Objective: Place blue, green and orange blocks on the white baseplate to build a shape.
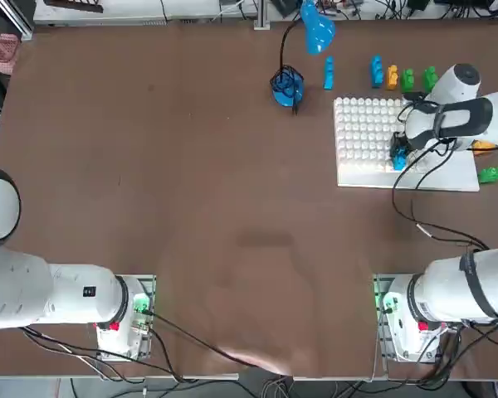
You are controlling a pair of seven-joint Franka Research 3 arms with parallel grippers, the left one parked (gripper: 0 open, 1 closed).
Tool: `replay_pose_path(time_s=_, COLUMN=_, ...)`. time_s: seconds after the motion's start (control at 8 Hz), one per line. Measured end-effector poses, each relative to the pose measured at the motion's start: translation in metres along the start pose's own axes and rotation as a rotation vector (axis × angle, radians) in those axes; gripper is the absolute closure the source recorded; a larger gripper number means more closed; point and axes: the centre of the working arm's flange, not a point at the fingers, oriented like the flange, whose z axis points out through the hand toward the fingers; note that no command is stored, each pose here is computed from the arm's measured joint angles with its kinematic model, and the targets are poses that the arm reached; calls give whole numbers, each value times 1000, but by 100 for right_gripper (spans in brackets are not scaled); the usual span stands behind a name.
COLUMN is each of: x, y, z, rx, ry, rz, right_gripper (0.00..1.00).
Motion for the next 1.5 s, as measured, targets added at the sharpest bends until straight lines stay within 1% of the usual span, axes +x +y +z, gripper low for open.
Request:
replay_pose_path(time_s=0.25, x=0, y=0, z=0, rx=0, ry=1, rz=0, right_gripper=61)
replay_pose_path(time_s=0.38, x=0, y=0, z=0, rx=0, ry=3, rz=0, right_gripper=59)
replay_pose_path(time_s=0.62, x=0, y=0, z=6, rx=-1, ry=8, rz=1, right_gripper=48)
replay_pose_path(time_s=0.75, x=0, y=0, z=15, rx=0, ry=7, rz=1, right_gripper=31)
replay_pose_path(time_s=0.88, x=0, y=1, z=24, rx=0, ry=4, rz=1, right_gripper=12)
replay_pose_path(time_s=1.0, x=1, y=1, z=29, rx=0, ry=3, rz=2, right_gripper=11)
replay_pose_path(time_s=1.12, x=2, y=1, z=29, rx=0, ry=4, rz=2, right_gripper=7)
replay_pose_path(time_s=1.38, x=8, y=1, z=21, rx=-1, ry=26, rz=0, right_gripper=1)
replay_pose_path(time_s=1.5, x=11, y=0, z=14, rx=-2, ry=41, rz=-2, right_gripper=1)
